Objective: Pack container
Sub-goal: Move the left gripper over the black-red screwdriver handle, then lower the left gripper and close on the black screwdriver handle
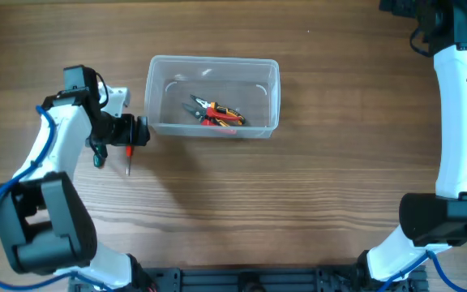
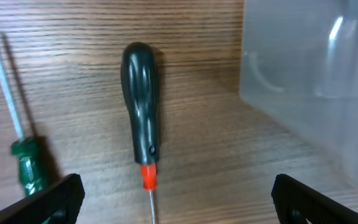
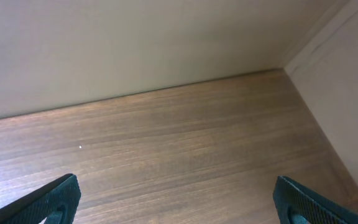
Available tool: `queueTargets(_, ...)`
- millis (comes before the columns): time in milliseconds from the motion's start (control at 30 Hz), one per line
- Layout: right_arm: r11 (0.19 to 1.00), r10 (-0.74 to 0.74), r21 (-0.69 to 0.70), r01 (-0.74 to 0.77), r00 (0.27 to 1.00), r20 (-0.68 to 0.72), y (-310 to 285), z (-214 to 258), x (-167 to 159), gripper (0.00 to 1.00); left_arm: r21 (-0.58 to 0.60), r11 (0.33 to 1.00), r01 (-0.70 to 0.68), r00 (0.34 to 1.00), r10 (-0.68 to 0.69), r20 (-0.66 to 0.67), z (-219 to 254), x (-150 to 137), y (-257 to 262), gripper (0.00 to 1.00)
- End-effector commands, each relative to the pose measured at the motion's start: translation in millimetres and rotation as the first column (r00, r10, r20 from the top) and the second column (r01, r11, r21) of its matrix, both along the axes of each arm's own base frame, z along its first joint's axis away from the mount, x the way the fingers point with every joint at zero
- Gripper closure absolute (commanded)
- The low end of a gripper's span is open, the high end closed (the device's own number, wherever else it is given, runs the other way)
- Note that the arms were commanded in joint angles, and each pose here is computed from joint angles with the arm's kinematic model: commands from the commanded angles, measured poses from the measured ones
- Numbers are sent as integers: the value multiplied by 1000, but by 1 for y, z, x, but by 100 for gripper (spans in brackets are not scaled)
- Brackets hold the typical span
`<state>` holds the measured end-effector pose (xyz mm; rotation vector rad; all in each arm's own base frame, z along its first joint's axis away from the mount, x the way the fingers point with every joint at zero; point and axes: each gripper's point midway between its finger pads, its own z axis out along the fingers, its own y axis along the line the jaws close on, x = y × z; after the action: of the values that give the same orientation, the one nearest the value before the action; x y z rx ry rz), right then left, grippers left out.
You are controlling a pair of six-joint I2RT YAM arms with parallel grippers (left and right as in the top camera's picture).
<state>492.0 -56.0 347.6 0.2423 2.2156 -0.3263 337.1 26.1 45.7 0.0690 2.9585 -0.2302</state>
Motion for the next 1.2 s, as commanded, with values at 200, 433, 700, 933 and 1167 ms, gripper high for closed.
queueTargets(200, 1000, -6, 14, 6, 1000, 18, 2, 5, -1, 0, 37, 998, -58, 998, 60, -37, -32, 13, 12, 0)
queueTargets(433, 1000, -6, 14, 6, 1000, 18, 2, 5, -1, 0, 85, 992, -96, 995, 96, -1, -33, 23, 22, 0)
queueTargets(700, 1000, -6, 14, 6, 1000, 18, 2, 5, -1, 0, 81, 992, -93, 995, 96, -35, -45, 19, 22, 0)
queueTargets(933, 1000, -6, 14, 6, 1000, 18, 2, 5, -1, 0, 80, 993, -92, 995, 95, -37, -50, 21, 22, 0)
queueTargets(1167, 1000, -6, 14, 6, 1000, 18, 2, 5, -1, 0, 81, 992, -92, 995, 95, -28, -50, 23, 22, 29)
